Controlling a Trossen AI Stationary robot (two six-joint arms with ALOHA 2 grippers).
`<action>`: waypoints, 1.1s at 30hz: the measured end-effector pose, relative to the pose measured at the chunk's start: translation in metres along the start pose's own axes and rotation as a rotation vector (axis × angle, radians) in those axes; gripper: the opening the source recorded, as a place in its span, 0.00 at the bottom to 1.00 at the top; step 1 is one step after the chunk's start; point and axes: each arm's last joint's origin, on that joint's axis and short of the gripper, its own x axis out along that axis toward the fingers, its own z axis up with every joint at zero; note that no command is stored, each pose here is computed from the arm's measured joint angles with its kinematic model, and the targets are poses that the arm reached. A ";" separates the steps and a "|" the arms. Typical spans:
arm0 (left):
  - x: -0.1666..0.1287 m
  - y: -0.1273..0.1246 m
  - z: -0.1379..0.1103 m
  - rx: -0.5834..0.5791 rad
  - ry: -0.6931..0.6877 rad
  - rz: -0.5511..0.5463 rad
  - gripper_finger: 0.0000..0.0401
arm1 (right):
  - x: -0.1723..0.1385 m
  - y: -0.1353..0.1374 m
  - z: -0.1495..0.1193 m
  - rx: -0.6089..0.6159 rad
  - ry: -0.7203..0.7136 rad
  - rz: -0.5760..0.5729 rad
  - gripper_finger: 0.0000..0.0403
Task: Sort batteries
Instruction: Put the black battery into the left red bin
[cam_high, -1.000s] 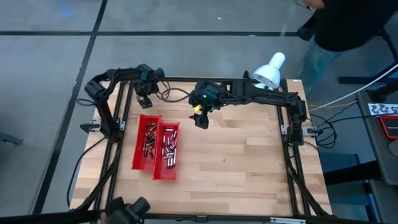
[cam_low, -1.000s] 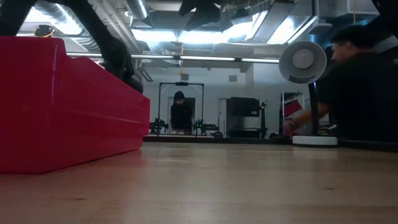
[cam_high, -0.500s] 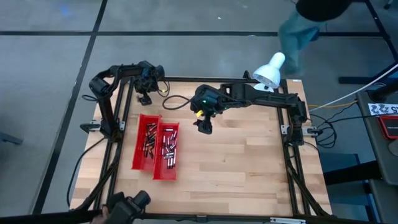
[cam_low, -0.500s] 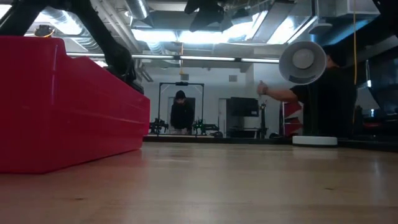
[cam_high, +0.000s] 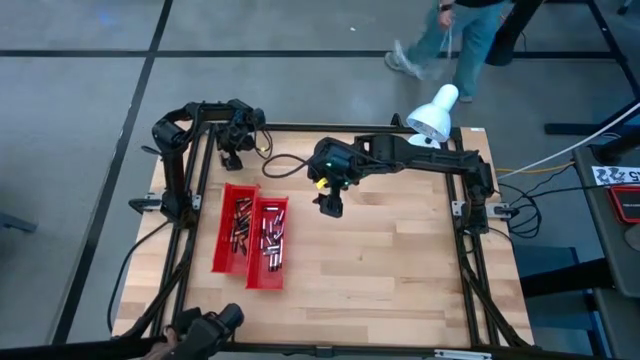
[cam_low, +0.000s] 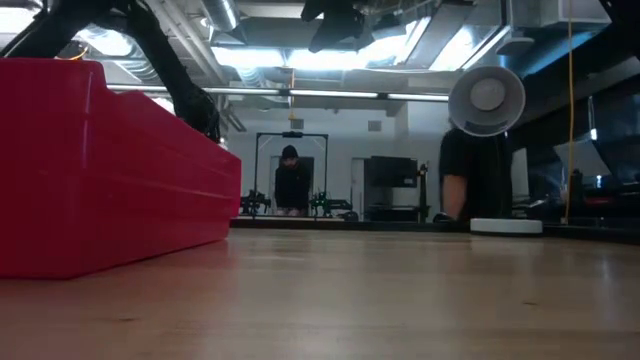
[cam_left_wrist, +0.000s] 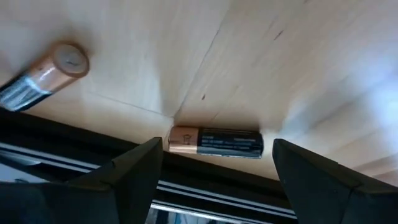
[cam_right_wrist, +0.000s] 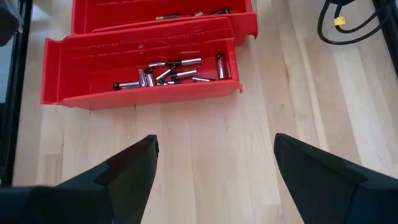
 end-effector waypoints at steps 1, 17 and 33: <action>0.002 0.000 0.001 0.004 0.011 0.003 0.73 | 0.000 0.000 0.000 -0.001 0.000 0.001 0.80; 0.010 0.000 0.006 0.028 0.050 0.007 0.73 | 0.000 0.000 0.000 0.012 0.001 0.001 0.80; 0.007 0.008 0.006 -0.009 0.000 -0.061 0.73 | 0.000 0.003 0.000 0.016 0.003 0.022 0.80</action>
